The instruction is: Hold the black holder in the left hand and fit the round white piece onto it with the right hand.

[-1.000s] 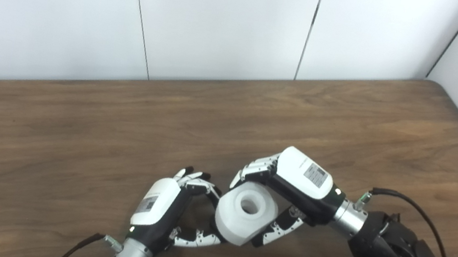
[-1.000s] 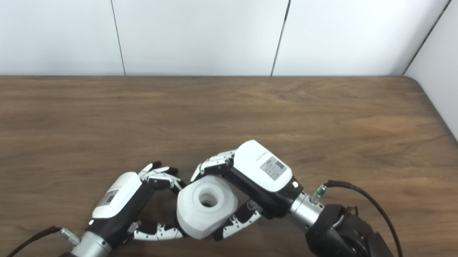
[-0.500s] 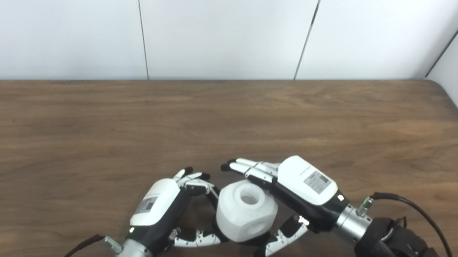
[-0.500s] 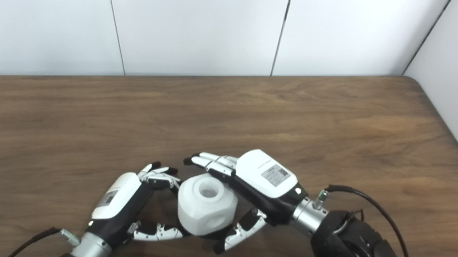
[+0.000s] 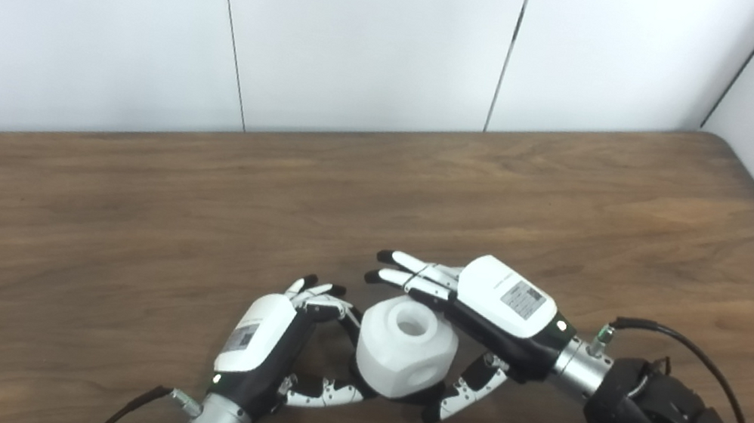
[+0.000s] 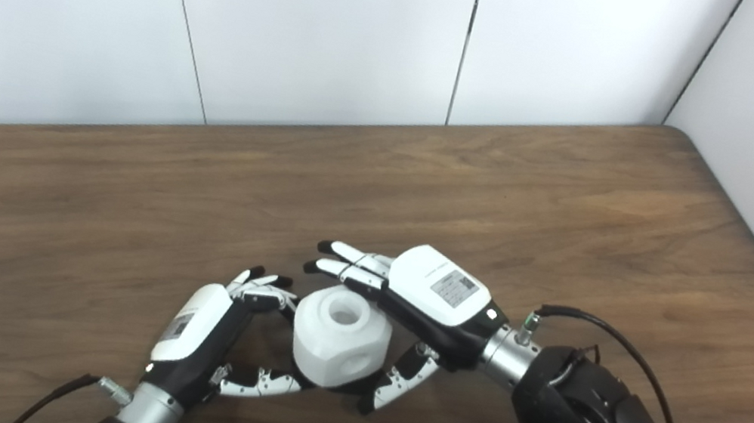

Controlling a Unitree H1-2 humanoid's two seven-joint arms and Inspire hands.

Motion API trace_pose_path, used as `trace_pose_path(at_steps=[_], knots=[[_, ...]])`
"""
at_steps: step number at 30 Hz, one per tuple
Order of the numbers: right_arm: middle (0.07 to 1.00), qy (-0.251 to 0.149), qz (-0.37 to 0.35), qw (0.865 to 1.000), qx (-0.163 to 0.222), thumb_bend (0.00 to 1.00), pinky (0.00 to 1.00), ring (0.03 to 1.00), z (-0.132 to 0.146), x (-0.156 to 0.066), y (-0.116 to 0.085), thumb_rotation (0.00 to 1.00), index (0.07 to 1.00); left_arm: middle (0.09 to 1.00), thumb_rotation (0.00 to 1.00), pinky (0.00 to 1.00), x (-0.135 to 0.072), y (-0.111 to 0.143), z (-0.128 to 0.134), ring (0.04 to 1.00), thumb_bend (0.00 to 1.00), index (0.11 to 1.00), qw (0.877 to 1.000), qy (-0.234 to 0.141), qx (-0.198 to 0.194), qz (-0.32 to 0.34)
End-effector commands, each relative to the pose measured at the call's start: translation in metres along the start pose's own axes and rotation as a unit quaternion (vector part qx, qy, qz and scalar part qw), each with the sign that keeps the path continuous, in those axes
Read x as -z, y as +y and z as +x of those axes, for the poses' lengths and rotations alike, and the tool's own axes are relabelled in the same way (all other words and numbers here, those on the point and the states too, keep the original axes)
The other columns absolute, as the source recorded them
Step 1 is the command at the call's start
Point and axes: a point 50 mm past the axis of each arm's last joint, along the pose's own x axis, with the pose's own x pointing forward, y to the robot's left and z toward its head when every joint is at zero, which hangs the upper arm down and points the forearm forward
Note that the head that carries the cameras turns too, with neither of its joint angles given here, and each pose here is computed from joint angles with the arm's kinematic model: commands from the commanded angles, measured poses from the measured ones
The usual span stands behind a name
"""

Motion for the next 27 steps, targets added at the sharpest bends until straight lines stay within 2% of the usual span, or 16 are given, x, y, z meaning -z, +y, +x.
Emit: trace_pose_path(at_steps=[1,18,27], knots=[[0.954,-0.010,-0.017,1.000,0.004,0.97,0.64,0.835,-0.002,0.000,-0.006,0.29,0.882,0.704,0.06,0.98,-0.002,0.004,0.004,0.866,0.52,0.483,1.000,-0.013,-0.015,-0.004],[0.951,-0.001,-0.027,0.999,0.020,0.96,0.61,0.837,-0.003,-0.004,-0.023,0.25,0.878,0.705,0.06,0.98,0.004,0.006,0.007,0.861,0.52,0.483,1.000,-0.018,-0.013,0.001],[0.938,0.006,-0.030,0.998,0.048,0.94,0.60,0.827,-0.005,-0.005,-0.034,0.29,0.876,0.703,0.06,0.98,0.007,0.007,0.008,0.864,0.52,0.483,1.000,-0.015,-0.013,0.000]])
